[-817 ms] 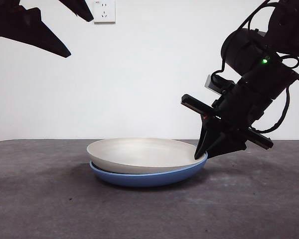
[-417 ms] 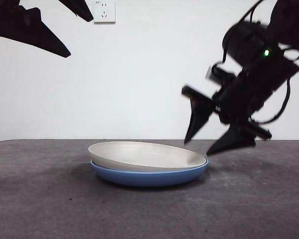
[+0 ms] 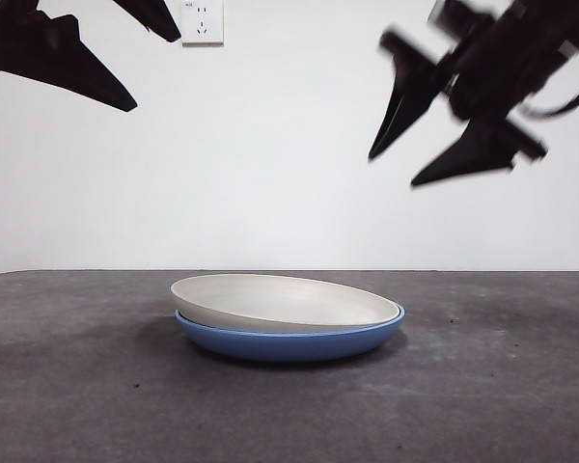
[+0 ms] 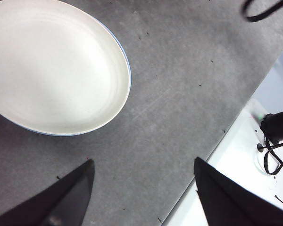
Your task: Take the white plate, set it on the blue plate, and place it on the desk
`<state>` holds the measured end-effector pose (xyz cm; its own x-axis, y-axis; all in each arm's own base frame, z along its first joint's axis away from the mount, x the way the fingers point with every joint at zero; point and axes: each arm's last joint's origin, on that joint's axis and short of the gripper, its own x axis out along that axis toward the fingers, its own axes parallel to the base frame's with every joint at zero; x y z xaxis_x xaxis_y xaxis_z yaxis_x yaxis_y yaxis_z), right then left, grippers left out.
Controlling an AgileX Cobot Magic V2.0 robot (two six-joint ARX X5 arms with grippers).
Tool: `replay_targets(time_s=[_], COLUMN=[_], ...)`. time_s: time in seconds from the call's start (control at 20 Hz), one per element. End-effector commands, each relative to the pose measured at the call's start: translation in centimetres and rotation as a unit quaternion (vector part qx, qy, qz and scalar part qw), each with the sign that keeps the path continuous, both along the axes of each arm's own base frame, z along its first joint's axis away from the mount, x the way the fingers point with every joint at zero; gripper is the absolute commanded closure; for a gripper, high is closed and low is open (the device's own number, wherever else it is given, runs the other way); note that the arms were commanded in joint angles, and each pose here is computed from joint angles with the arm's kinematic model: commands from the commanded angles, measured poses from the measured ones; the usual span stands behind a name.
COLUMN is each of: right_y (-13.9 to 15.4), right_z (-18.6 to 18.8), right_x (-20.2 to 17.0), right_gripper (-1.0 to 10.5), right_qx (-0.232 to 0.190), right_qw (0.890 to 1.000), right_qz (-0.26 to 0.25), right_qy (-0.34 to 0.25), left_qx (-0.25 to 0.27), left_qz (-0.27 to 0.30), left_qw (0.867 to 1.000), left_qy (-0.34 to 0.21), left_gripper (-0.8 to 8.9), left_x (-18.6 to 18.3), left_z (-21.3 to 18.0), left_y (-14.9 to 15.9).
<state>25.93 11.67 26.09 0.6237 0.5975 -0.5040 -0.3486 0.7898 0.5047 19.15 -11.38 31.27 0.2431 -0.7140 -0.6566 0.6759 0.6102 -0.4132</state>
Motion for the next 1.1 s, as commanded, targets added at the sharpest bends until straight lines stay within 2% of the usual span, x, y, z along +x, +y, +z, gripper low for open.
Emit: replay_targets(time_s=[0.05, 0.3, 0.45, 0.65, 0.85, 1.1], right_y=[-0.3, -1.3, -1.8, -2.5, -3.2, -3.3], right_z=[1.7, 3.3, 3.5, 3.4, 3.0, 2.9], right_x=[-1.4, -4.5, -6.2, -8.3, -9.7, -10.0], right_gripper=[6.7, 6.7, 6.7, 6.7, 6.7, 6.7], right_qx=[-0.013, -0.013, -0.013, -0.034, -0.062, -0.073], right_qw=[0.999, 0.994, 0.990, 0.983, 0.975, 0.972], right_qz=[0.045, 0.108, 0.138, 0.172, 0.193, 0.204], right_qy=[-0.027, -0.014, 0.015, 0.053, 0.086, 0.088], left_qx=[-0.003, -0.003, -0.003, -0.003, -0.003, -0.003], left_qz=[-0.009, -0.009, -0.009, -0.009, -0.009, -0.009], left_qw=[1.000, 1.000, 1.000, 1.000, 1.000, 1.000], left_qy=[-0.011, -0.011, -0.010, -0.010, -0.010, -0.010], left_gripper=[4.71, 4.71, 4.71, 4.71, 4.71, 4.71], left_x=[0.1, 0.1, 0.1, 0.1, 0.1, 0.1], left_z=[0.4, 0.4, 0.4, 0.4, 0.4, 0.4], left_y=[-0.2, -0.2, -0.2, -0.2, -0.2, -0.2])
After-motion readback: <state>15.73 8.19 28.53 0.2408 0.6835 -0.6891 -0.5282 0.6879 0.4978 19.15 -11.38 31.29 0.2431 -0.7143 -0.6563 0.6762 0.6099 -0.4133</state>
